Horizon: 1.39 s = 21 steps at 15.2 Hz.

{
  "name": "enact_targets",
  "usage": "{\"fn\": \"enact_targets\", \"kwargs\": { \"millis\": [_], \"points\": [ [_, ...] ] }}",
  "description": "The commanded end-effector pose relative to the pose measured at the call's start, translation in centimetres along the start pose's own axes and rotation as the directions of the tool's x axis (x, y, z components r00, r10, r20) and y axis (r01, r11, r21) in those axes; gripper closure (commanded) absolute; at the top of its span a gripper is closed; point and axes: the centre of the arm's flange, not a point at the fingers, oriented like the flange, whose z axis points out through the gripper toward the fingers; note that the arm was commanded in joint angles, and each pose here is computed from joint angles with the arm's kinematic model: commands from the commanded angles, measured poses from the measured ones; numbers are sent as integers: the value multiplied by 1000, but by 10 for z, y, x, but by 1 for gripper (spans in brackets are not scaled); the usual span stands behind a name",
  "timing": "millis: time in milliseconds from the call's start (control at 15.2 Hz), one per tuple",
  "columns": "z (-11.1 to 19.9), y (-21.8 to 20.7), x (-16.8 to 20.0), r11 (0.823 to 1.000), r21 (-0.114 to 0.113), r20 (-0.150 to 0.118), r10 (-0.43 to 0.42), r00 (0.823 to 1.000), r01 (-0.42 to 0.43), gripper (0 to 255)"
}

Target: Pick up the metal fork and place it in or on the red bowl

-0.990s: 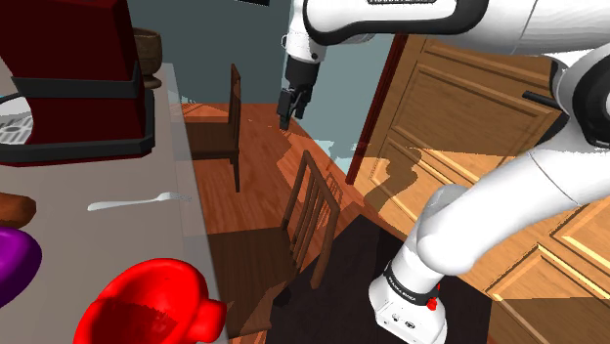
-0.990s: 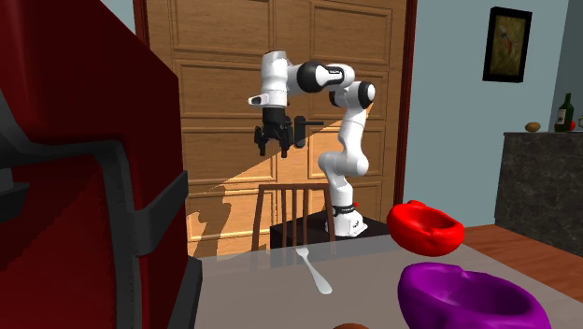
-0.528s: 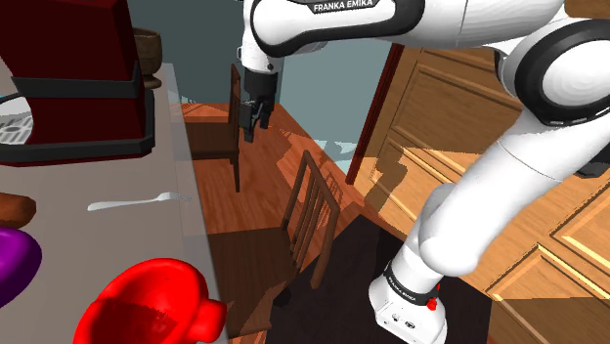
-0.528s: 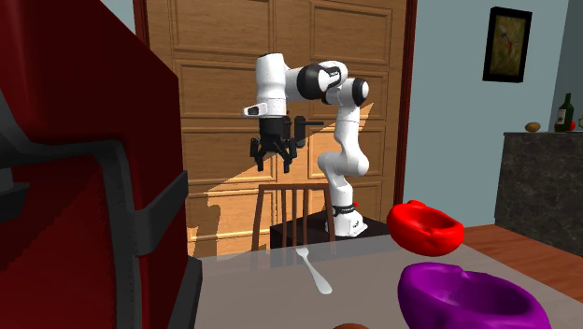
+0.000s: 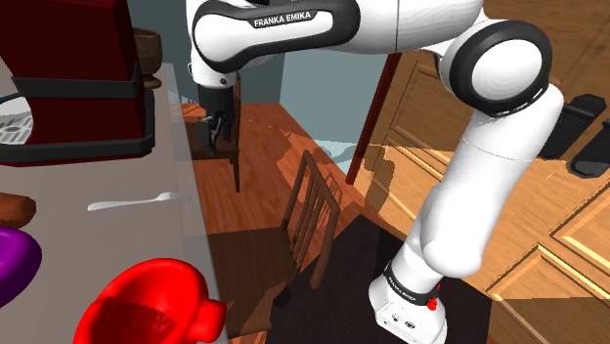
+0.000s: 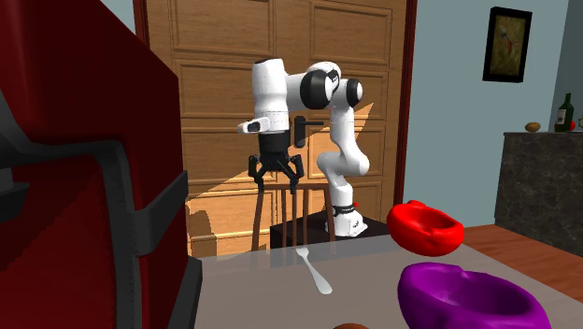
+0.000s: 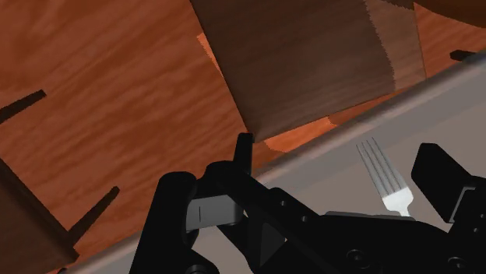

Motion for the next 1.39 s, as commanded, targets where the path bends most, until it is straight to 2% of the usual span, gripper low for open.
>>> {"fn": "enact_targets", "kwargs": {
  "millis": [0,330,726,1320],
  "points": [
    [11,-13,23,999,6,14,-35,999,35,0],
    [38,-49,75,993,22,45,-121,992,120,0],
    [72,-97,132,975,44,81,-222,972,219,0],
    [112,-98,128,975,44,81,-222,972,219,0]
  ]
}}
